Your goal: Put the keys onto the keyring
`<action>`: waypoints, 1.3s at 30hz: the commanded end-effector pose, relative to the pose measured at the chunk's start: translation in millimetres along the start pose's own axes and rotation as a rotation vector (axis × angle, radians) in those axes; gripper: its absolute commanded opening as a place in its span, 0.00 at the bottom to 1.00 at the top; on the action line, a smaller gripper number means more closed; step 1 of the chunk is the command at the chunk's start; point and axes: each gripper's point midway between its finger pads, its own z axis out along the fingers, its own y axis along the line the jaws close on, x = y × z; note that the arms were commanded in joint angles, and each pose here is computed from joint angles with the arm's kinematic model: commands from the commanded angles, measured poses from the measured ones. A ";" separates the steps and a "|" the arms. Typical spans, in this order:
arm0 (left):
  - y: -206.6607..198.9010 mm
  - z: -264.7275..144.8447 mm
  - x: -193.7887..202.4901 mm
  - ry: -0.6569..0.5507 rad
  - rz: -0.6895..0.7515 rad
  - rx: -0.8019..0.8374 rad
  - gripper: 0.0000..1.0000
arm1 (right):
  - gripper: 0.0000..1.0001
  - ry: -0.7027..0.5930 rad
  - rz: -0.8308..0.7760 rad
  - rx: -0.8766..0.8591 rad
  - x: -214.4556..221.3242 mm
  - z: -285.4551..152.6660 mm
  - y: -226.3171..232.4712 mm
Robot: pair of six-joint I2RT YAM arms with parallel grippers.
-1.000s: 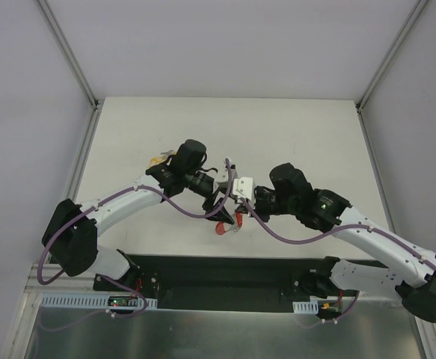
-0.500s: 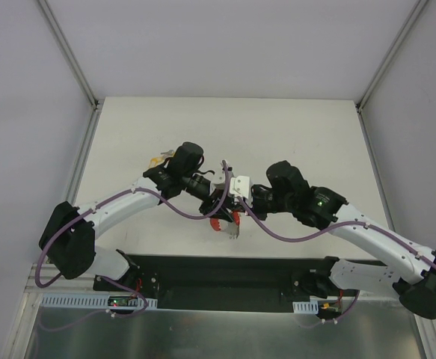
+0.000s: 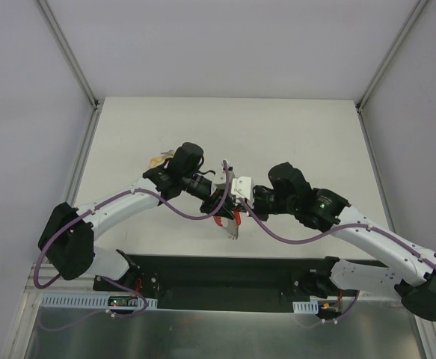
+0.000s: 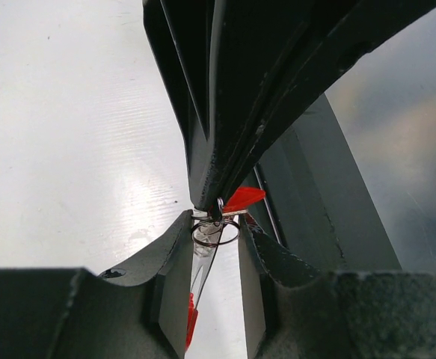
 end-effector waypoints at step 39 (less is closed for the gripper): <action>21.3 -28.3 5.1 -0.125 -0.026 -0.415 0.53 | 0.01 -0.022 0.005 -0.013 -9.9 -0.1 4.3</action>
